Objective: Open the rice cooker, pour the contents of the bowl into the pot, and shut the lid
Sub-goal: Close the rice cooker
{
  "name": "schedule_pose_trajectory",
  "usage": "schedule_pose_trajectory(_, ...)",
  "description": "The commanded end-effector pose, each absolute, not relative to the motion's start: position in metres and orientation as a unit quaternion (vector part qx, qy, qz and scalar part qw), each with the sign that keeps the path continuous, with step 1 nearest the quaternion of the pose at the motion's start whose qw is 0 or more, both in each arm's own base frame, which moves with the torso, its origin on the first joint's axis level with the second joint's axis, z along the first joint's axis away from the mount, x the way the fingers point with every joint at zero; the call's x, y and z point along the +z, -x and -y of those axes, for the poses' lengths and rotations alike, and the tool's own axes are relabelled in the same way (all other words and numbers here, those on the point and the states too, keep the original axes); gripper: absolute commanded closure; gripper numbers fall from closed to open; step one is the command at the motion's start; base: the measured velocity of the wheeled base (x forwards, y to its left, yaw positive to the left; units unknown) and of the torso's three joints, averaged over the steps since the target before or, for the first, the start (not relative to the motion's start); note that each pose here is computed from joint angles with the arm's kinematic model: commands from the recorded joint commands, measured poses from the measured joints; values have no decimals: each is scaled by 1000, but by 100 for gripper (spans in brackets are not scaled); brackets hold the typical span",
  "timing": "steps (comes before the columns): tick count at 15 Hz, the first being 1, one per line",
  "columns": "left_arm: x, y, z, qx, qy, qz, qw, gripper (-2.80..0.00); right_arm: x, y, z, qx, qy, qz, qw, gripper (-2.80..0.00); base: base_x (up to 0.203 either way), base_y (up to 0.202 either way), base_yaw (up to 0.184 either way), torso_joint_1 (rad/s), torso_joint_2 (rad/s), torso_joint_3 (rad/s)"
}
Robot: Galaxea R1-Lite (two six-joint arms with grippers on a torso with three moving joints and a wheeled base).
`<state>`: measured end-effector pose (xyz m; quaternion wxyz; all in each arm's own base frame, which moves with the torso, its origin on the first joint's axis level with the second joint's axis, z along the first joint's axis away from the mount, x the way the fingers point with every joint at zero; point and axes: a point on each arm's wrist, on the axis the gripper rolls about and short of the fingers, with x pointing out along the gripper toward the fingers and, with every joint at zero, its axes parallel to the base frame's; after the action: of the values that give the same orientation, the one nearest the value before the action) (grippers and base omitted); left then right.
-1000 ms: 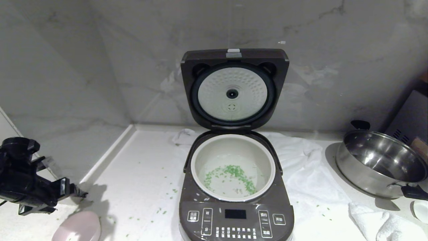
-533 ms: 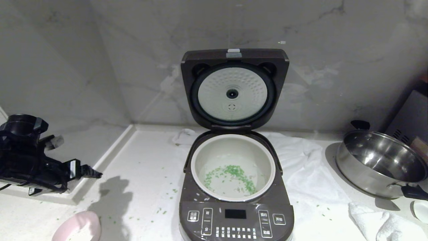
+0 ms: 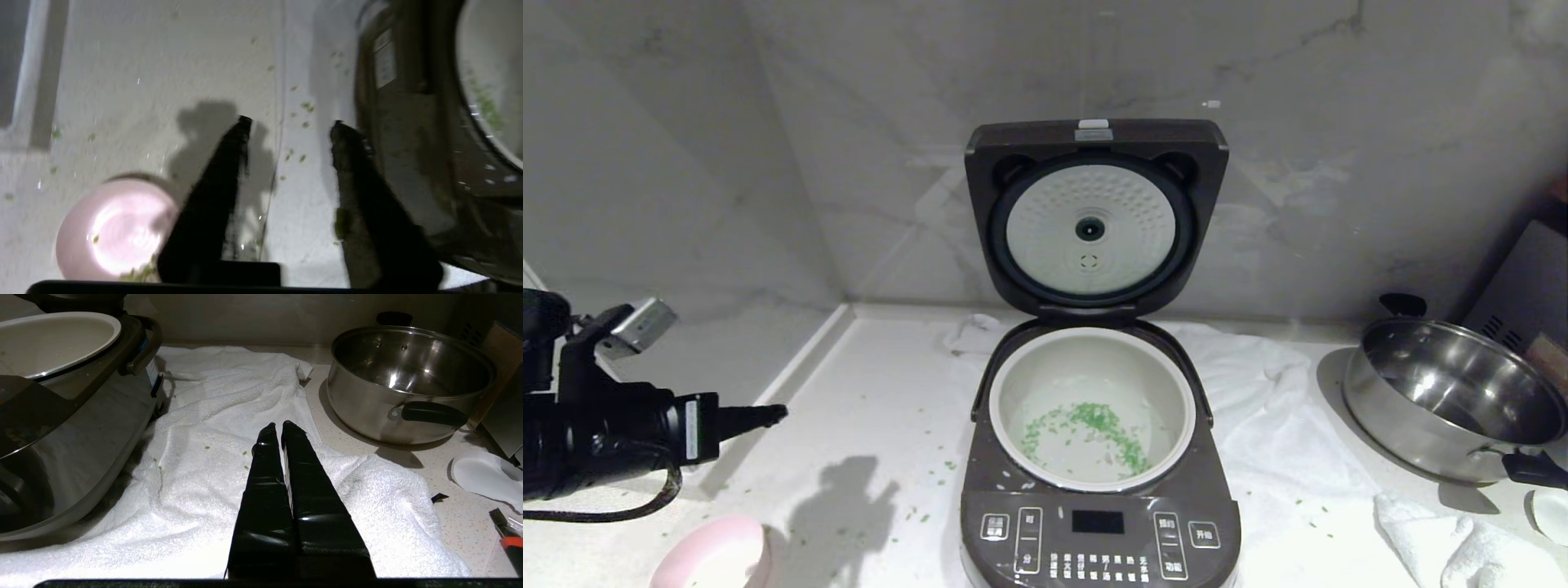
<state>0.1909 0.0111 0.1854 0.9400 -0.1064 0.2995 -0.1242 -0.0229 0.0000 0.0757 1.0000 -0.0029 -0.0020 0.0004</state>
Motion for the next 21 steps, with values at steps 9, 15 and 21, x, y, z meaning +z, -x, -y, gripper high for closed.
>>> schedule_pose_trajectory(9,217,-63,7,-245,45,-19,968,0,75,23,0,1,3,2,1000,0,0,0,0,0,0,0)
schedule_pose_trajectory(15,211,-15,11,-242,28,64,968,0,75,23,0,1,3,2,1000,0,0,0,0,0,0,0)
schedule_pose_trajectory(21,177,14,12,-201,24,62,977,0,75,23,0,1,4,2,1000,0,0,0,0,0,0,0)
